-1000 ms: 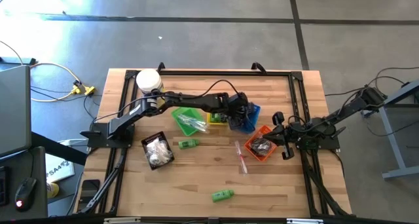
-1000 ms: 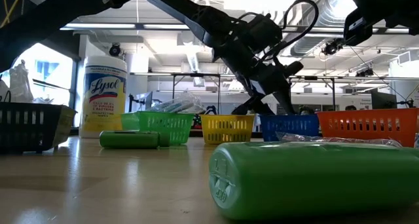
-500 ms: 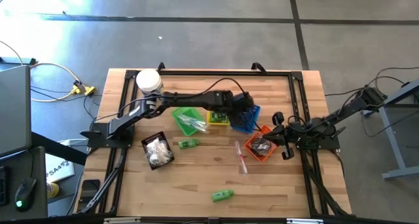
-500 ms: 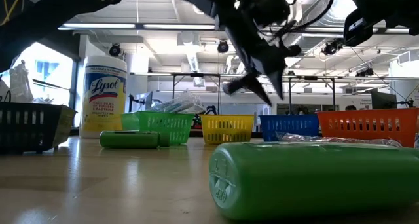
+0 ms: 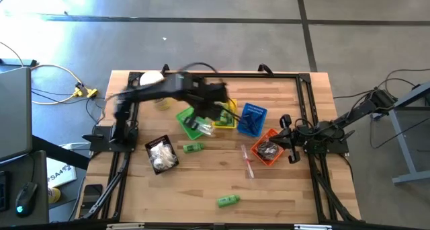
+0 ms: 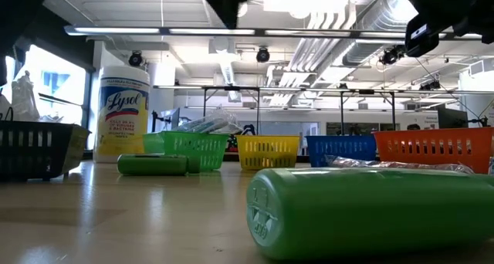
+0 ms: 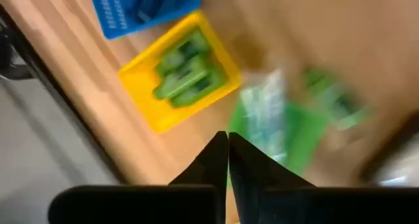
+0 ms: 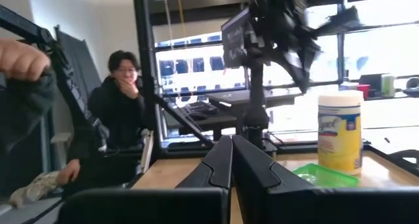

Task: Pick & Place Travel size toiletries
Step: Put the shampoo bottle into the yellow bin

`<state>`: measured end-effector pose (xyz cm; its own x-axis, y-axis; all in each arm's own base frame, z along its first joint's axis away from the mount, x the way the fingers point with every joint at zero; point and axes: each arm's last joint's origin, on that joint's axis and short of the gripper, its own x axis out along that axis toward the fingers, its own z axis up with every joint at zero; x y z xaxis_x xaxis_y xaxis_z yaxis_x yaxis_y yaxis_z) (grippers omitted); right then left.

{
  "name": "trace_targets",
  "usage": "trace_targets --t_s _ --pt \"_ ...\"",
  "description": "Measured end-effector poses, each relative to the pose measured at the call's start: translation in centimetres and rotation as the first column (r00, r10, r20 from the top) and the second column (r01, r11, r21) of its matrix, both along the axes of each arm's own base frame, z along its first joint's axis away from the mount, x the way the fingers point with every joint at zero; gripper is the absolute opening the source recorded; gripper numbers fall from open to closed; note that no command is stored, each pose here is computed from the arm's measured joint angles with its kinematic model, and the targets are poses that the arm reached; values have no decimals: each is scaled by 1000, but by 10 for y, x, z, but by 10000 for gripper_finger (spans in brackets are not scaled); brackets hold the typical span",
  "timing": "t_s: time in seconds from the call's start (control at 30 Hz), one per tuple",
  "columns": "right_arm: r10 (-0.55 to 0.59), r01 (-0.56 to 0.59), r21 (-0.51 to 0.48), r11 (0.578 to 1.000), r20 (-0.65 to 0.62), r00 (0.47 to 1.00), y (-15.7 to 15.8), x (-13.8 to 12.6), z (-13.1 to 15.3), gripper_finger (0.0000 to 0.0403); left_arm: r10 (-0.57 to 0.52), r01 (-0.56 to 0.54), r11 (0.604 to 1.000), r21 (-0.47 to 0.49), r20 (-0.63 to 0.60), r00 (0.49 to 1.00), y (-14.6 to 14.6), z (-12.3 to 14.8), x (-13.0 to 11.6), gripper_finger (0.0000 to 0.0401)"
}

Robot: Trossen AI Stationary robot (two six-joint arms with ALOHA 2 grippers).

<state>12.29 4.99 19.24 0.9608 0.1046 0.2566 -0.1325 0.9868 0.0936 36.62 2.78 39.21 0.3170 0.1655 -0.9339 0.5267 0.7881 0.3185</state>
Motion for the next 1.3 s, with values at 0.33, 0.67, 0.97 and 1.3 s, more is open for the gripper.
trace_targets --t_s 0.33,0.67,0.97,1.3 --pt "-28 28 8 1000 -8 1000 -1 0 -1 3 7 90 948 -304 305 952 -38 49 -91 1" --pt "-24 24 20 1000 -20 1000 -1 1 -2 3 396 -19 863 -504 652 646 -34 -21 -176 0" --pt "-24 25 14 1000 -30 999 0 1 -3 3 605 -25 768 -640 711 358 -28 -99 -215 0" --pt "-105 111 63 992 -86 991 -4 3 -7 3 571 18 804 -594 781 252 -27 -155 -225 0"
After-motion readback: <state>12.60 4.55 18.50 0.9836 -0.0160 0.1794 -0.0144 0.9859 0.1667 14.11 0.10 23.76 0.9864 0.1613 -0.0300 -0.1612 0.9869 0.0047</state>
